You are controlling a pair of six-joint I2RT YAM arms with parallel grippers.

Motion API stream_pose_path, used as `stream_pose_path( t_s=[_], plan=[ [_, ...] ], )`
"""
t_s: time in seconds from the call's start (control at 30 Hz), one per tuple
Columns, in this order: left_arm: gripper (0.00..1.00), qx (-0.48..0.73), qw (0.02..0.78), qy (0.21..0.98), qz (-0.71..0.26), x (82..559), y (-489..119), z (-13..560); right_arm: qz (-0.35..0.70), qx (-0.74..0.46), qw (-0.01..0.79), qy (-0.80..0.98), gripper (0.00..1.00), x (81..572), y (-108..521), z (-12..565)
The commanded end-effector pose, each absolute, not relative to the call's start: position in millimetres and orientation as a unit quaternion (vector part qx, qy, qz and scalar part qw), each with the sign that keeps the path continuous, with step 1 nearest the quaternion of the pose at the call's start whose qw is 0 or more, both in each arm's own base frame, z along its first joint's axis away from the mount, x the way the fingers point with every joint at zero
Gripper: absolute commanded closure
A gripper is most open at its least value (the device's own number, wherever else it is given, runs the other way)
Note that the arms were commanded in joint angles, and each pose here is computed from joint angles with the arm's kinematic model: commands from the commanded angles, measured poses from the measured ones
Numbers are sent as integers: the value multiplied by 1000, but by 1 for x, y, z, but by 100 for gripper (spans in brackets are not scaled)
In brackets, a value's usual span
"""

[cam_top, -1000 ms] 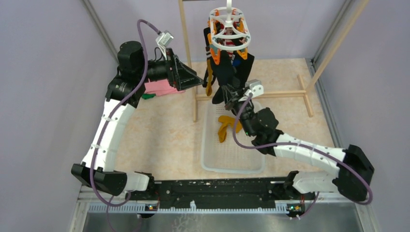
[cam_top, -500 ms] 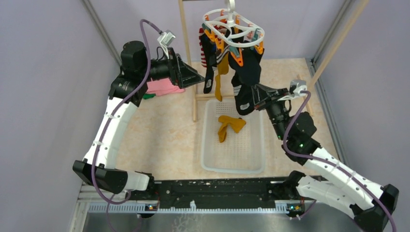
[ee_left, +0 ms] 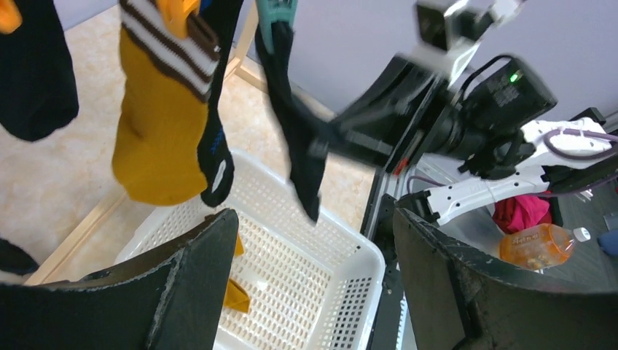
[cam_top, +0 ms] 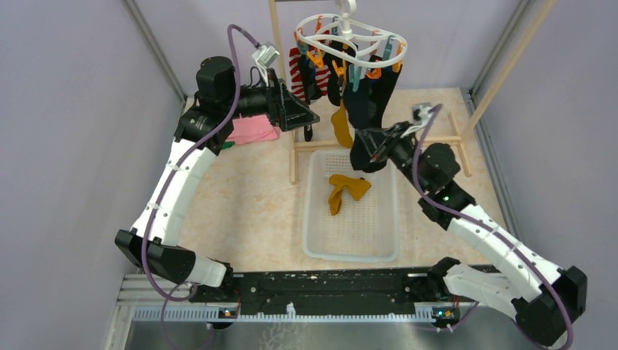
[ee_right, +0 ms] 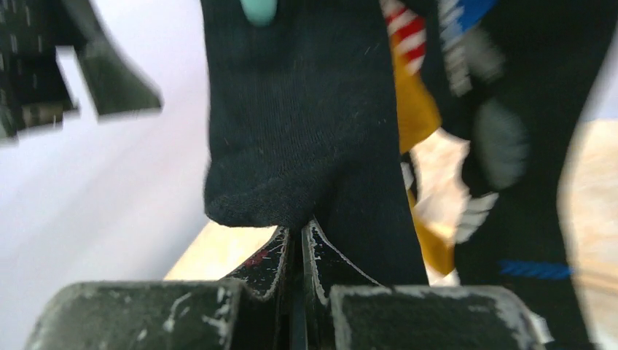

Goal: Remove the socks clipped to the hanger

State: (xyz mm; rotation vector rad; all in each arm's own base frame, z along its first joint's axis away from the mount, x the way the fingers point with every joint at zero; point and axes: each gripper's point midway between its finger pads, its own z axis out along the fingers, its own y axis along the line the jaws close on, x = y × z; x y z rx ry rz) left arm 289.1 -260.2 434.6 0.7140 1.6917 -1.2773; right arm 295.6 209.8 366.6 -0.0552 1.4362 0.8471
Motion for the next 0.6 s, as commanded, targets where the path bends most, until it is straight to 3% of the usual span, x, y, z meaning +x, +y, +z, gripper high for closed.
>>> stream_pose_path(
  t_s=[0.0,0.57],
  plan=[
    [16,305,454,661,-513,292,-277,453,440,-104,629,632,100,270,269,368],
    [10,298,490,638,-514,324,-312,485,453,-112,620,630,100,272,292,370]
  ],
)
